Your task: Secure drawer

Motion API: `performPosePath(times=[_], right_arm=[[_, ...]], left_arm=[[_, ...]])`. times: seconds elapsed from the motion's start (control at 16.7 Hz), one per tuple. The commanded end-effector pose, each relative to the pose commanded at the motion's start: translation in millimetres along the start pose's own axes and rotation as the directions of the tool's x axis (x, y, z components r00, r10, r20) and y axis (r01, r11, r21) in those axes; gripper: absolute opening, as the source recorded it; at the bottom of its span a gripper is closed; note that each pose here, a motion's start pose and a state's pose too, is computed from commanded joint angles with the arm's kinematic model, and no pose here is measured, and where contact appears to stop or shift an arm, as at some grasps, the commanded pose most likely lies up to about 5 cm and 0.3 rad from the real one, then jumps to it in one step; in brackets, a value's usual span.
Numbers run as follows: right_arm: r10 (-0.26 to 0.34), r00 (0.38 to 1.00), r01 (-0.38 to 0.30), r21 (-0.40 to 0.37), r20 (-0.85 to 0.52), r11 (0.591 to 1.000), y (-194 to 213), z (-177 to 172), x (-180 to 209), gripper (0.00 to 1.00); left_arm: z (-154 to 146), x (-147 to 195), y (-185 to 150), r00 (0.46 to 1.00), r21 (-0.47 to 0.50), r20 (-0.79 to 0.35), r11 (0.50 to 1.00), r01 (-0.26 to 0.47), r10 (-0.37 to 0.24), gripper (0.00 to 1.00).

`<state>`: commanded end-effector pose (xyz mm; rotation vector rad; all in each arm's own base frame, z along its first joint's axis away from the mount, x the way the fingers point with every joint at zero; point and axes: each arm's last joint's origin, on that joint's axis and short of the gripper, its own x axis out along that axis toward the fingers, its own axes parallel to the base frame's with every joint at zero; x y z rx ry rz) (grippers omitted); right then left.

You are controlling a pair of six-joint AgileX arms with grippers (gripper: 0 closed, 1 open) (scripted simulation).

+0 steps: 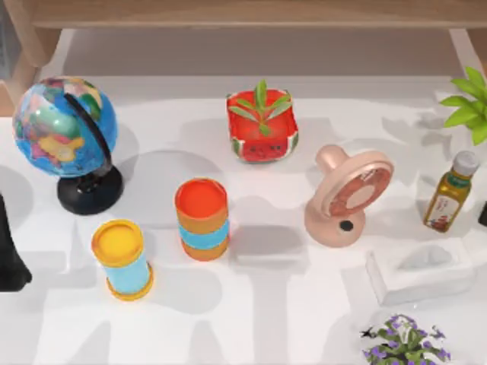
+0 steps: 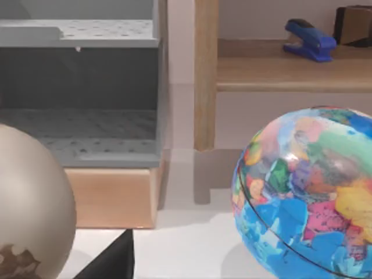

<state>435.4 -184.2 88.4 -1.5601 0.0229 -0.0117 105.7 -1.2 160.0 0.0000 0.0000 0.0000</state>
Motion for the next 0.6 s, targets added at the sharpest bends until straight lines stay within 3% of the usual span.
performPosePath(times=[0.24,0.6], right_arm=[[0.0,1.0,0.0,0.0,0.0,1.0,0.0,0.0,0.0,0.98],[0.0,1.0,0.0,0.0,0.0,1.0,0.0,0.0,0.0,1.0]], left_arm=[[0.0,0.0,0.0,1.0,0.0,0.0,1.0,0.0,0.0,1.0],[0.0,0.0,0.0,1.0,0.0,0.0,1.0,0.0,0.0,1.0]])
